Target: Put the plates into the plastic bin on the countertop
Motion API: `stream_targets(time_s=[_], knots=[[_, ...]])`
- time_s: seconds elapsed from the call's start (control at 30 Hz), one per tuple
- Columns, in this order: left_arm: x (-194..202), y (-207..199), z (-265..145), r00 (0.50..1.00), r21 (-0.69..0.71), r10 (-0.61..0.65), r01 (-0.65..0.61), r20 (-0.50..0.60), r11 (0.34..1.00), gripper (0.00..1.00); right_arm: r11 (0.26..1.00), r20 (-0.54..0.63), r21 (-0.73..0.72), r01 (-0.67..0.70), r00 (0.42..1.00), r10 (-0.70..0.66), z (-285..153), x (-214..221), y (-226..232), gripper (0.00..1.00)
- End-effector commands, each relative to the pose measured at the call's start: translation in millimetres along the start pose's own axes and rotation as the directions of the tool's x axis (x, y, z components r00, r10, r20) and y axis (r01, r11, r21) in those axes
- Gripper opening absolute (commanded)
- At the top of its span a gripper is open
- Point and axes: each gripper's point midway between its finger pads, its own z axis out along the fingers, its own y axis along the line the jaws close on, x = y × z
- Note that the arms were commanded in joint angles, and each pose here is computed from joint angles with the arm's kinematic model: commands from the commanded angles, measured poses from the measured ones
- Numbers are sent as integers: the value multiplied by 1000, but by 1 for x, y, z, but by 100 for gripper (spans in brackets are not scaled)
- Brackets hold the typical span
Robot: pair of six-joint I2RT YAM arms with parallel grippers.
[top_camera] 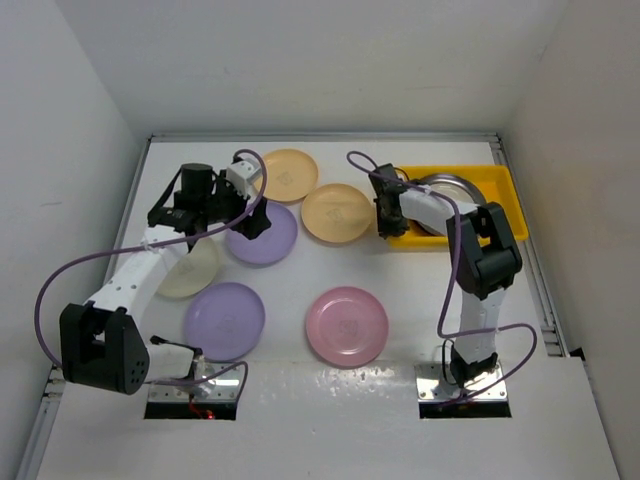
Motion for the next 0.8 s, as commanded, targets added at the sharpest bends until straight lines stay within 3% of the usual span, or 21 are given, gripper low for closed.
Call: stream_targets(time_s=[0.0, 0.07, 0.2, 0.23, 0.3, 0.4, 0.43, 0.47, 0.5, 0.53, 0.57, 0.6, 0.63, 0.67, 0.7, 0.73, 0.77], knots=[[-12, 3, -9, 998, -22, 39, -38, 56, 999, 91, 998, 73, -4, -59, 996, 59, -22, -10, -2, 19], [-12, 3, -9, 998, -22, 39, -38, 56, 999, 91, 998, 85, -14, -64, 994, 65, -26, -11, -2, 19], [-12, 3, -9, 998, -22, 39, -38, 56, 999, 91, 999, 96, -32, -28, 995, 30, -36, -21, 5, 61], [-12, 5, -9, 998, -35, 39, -37, 52, 999, 91, 999, 129, -35, -18, 991, 22, -49, -34, 8, 78], [-13, 11, -13, 998, -78, 22, -18, 51, 997, 91, 998, 210, -59, 1, 978, 11, -80, -52, 13, 89], [3, 27, -19, 999, -158, -34, 33, -4, 987, 92, 984, 297, -167, 67, 955, -14, -114, -49, 25, 91], [11, 48, -28, 998, -278, -54, 39, -43, 960, 92, 971, 344, -211, 114, 938, -35, -135, -46, 29, 82], [16, 57, -35, 995, -338, -68, 39, -76, 940, 92, 933, 378, -316, 174, 925, -45, -159, -39, 42, 65], [47, 66, -38, 973, -364, -110, 30, -202, 931, 91, 909, 303, -350, 227, 946, -119, -138, 5, 47, 44], [54, 79, -47, 959, -394, -133, 25, -249, 919, 90, 904, 294, -354, 240, 946, -136, -144, 20, 49, 19], [66, 80, -50, 940, -385, -151, 23, -306, 923, 89, 907, 245, -346, 239, 956, -159, -136, 42, 45, 19], [76, 80, -54, 920, -374, -166, 23, -355, 927, 89, 909, 148, -341, 241, 968, -201, -125, 77, 39, 26], [97, 75, -59, 876, -338, -179, 19, -449, 941, 87, 917, 65, -333, 218, 976, -208, -114, 106, 33, 38], [105, 72, -61, 858, -319, -174, 12, -484, 948, 87, 922, 39, -331, 201, 979, -199, -110, 117, 31, 61], [111, 71, -66, 844, -305, -164, 1, -510, 952, 87, 911, 20, -361, 199, 978, -206, -111, 129, 35, 68], [118, 67, -71, 822, -266, -132, -25, -554, 964, 86, 906, -38, -375, 195, 974, -225, -100, 158, 33, 70], [122, 62, -75, 821, -230, -107, -30, -560, 973, 86, 901, -21, -390, 191, 976, -216, -99, 161, 37, 72]])
